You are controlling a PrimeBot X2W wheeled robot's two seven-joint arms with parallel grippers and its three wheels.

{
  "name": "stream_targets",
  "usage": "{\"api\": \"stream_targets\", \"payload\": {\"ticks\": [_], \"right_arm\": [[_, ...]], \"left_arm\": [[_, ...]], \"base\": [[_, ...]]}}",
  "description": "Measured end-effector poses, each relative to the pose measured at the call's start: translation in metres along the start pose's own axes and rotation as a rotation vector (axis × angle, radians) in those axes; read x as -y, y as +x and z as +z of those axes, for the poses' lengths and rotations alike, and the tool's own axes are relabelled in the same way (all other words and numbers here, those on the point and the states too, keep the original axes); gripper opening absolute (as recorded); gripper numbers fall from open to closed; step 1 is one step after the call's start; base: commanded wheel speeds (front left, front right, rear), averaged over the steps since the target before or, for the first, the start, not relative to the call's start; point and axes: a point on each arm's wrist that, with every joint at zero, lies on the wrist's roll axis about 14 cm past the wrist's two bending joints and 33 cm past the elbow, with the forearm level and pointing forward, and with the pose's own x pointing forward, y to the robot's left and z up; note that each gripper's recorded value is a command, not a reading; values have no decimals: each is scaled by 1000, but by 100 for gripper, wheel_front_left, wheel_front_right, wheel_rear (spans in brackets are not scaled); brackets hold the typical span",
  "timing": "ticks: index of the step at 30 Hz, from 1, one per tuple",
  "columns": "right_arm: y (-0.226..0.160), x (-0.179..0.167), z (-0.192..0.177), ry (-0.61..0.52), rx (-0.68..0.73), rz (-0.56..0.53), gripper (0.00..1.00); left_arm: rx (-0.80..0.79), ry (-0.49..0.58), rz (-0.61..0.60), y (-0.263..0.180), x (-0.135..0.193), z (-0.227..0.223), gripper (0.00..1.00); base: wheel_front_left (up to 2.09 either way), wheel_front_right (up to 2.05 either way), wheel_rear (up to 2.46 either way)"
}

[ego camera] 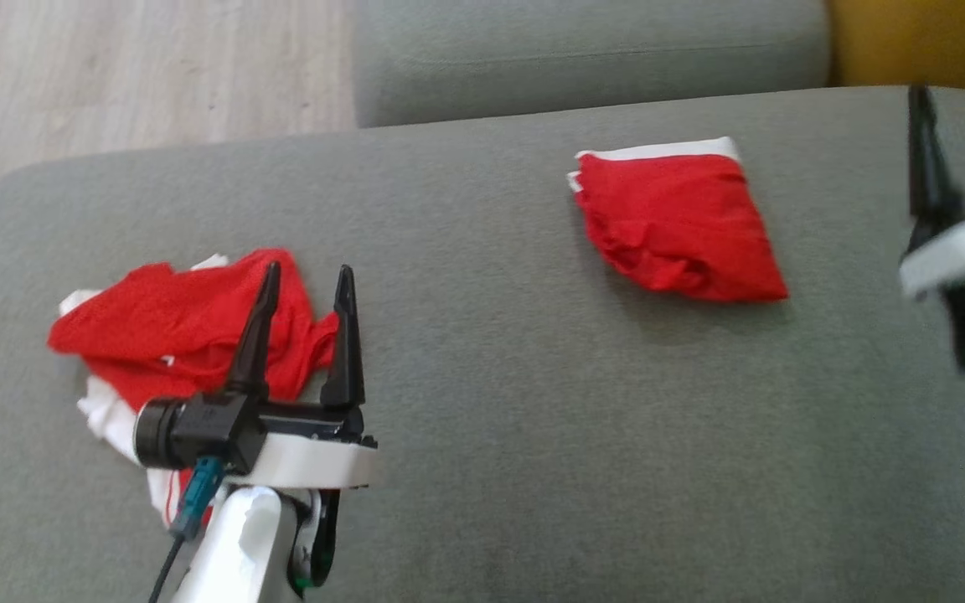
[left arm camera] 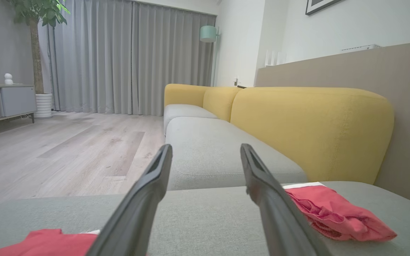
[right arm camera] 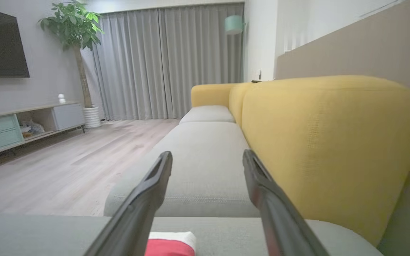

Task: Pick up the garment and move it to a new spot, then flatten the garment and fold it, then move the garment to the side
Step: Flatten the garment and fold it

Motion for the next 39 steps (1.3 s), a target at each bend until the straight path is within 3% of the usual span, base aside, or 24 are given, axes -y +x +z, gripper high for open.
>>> {"api": "stream_targets", "payload": {"ticks": [3,6,10,20,21,22,30,33,39], "right_arm": [[-23,-2,-13,18,-3,-33,100],[-73,-24,-59,117,-77,-98,100],[-98,-39,-79,165,-123,-124,100],[-82,-46,-71,135,-127,-105,100],[-77,-49,-72,130,-135,-95,39],[-71,-50,-72,128,-141,-85,0],[12,-57,-78,90,-178,-14,0],[46,-57,-107,89,-258,-21,0],[70,-54,-160,120,-407,-73,0]], "left_arm": [[-1,-15,-7,0,4,0,100],[-8,-91,3,-5,4,-2,100],[-36,-91,5,-11,2,-12,100],[-75,-70,5,-13,-4,-26,100],[-81,-68,2,-13,-4,-29,100],[-85,-69,0,-11,-4,-31,100],[-116,-58,2,6,-14,-47,100],[-168,-48,26,3,-26,-65,100],[-200,-35,51,-3,-38,-75,100]], "base": [[0,0,0],[0,0,0],[0,0,0],[0,0,0],[0,0,0],[0,0,0],[0,0,0],[0,0,0],[0,0,0]]}}
